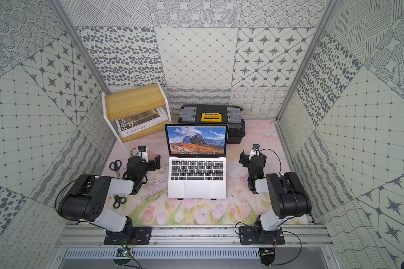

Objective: Close the laptop lid and set it aside
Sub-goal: Close the lid of the laptop.

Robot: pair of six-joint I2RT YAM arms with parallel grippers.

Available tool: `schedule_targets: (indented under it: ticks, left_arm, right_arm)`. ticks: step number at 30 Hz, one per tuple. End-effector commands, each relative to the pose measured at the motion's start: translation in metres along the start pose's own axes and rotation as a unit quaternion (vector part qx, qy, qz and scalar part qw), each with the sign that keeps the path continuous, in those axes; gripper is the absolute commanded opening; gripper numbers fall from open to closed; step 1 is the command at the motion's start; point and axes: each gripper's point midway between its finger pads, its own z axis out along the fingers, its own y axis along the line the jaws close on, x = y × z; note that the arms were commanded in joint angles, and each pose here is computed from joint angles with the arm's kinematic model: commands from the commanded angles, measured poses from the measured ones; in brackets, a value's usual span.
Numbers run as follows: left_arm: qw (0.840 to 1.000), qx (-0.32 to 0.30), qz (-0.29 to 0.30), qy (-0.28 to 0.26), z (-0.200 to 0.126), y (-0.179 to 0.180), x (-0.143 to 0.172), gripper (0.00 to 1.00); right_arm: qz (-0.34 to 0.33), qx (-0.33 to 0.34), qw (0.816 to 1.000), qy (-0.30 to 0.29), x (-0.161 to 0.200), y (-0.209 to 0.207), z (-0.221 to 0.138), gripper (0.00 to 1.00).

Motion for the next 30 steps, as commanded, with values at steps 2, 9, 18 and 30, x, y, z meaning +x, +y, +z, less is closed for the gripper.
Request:
schedule_targets:
  ticks: [2, 9, 18, 30]
  left_arm:
    - [1.0, 0.001, 0.001, -0.004, 0.002, 0.003, -0.004, 0.99]
    - [1.0, -0.024, -0.011, 0.002, 0.0, 0.011, -0.012, 0.98]
    - [0.996, -0.084, -0.032, -0.016, -0.039, 0.023, -0.062, 0.97]
    - [0.99, 0.121, -0.063, -0.045, -0.158, -0.073, -0.223, 0.83]
  right_arm:
    - [0.011, 0.004, 1.0, -0.021, -0.013, -0.002, 0.0, 0.97]
    - [0.011, 0.003, 1.0, -0.02, -0.013, -0.002, 0.0, 0.97]
    - [0.022, -0.005, 0.998, -0.067, -0.072, -0.006, -0.041, 0.97]
    - [0.014, -0.255, 0.966, -0.047, -0.237, 0.063, -0.152, 0.97]
